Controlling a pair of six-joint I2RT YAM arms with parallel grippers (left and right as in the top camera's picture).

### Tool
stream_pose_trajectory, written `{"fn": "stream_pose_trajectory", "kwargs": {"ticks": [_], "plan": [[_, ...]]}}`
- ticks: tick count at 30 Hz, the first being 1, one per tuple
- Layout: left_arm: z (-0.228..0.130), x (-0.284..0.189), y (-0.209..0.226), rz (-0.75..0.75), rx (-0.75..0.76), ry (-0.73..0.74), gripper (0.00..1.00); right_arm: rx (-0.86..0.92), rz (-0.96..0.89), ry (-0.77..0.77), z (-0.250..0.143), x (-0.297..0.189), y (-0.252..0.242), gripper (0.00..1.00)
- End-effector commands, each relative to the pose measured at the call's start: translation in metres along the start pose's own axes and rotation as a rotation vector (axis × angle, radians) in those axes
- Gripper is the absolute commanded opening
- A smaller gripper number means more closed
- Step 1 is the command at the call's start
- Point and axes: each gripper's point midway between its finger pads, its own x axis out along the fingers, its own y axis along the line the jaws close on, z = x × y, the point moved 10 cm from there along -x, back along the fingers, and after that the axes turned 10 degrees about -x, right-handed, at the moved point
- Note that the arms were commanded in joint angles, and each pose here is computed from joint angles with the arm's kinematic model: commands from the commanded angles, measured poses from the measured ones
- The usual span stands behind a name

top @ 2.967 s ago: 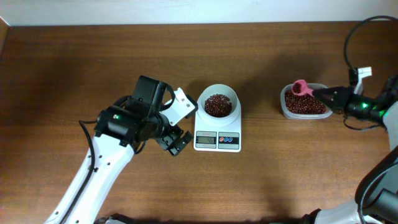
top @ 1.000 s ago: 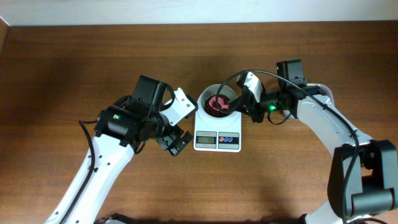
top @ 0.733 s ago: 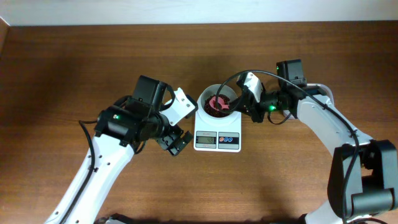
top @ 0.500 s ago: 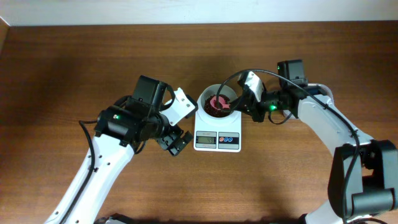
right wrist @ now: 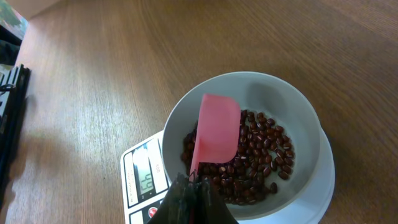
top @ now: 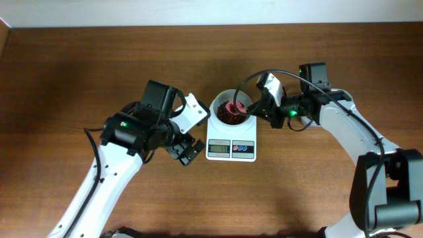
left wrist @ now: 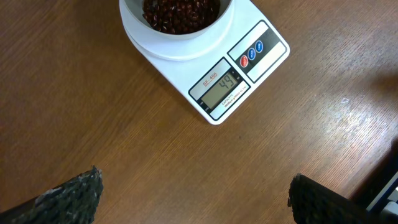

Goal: Scoop and weigh 50g on scale
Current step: 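Tilt the scoop to pour beans into the bowl, right gripper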

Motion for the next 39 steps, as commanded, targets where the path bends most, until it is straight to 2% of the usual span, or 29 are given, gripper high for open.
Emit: {"fn": "stream_pose_trajectory", "kwargs": {"ticks": [1,6,13,18,25,39], "plan": [[-0.001,-0.004,-0.003,-0.012,-0.002,-0.017,0.99,0.006,0.004,-0.001,-0.001,0.002,0.0,0.04],[-0.001,-0.004,-0.003,-0.012,-0.002,-0.017,0.99,0.006,0.018,-0.022,0.01,-0.005,0.002,0.04],[-0.001,-0.004,-0.003,-0.012,-0.002,-0.017,0.99,-0.009,-0.04,0.099,0.012,0.003,0.008,0.04],[-0.001,-0.004,-0.003,-0.012,-0.002,-0.017,0.99,-0.059,-0.046,0.105,0.021,0.011,0.012,0.04],[-0.001,-0.004,-0.003,-0.012,-0.002,-0.017,0.99,-0.179,-0.214,0.121,0.045,-0.003,0.005,0.04],[-0.001,-0.004,-0.003,-0.012,-0.002,-0.017,0.99,-0.101,-0.091,0.103,0.039,-0.002,0.019,0.04]]}}
